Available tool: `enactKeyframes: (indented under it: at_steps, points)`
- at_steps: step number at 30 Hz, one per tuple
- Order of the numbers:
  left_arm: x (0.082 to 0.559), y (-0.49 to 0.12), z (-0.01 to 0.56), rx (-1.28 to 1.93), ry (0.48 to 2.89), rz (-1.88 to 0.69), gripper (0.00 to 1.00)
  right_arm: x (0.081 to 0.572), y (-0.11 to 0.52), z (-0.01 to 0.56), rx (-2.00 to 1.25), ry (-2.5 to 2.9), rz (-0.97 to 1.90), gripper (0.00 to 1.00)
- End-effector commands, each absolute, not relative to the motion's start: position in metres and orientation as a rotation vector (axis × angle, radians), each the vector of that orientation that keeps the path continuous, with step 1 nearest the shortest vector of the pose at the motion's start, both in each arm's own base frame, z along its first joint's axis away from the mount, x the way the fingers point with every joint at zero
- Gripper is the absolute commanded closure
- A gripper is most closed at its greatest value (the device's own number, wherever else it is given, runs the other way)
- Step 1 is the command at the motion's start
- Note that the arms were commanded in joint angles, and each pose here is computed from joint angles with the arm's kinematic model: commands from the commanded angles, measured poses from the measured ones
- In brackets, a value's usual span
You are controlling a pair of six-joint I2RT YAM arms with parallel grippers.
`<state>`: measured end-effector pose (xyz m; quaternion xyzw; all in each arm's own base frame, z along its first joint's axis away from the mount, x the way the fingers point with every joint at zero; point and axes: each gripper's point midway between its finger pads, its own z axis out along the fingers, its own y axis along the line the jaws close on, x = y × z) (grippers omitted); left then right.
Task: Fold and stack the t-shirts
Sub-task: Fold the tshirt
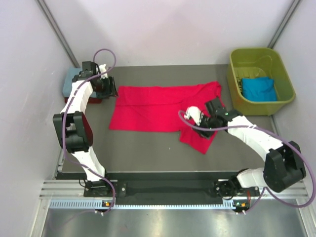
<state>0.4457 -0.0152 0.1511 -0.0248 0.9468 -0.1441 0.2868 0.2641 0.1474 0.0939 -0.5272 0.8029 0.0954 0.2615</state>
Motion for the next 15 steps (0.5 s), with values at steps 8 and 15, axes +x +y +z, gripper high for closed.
enactKeyframes:
  at_steps: [8, 15]
  points:
    - [0.423, -0.017, 0.156, -0.150, 2.508, -0.438, 0.37, 0.200, 0.133, 0.068, -1.756, 2.038, 0.181, 0.55]
    - [0.424, -0.017, 0.156, -0.171, 2.506, -0.448, 0.37, 0.178, 0.135, 0.046, -1.849, 2.031, 0.200, 0.57]
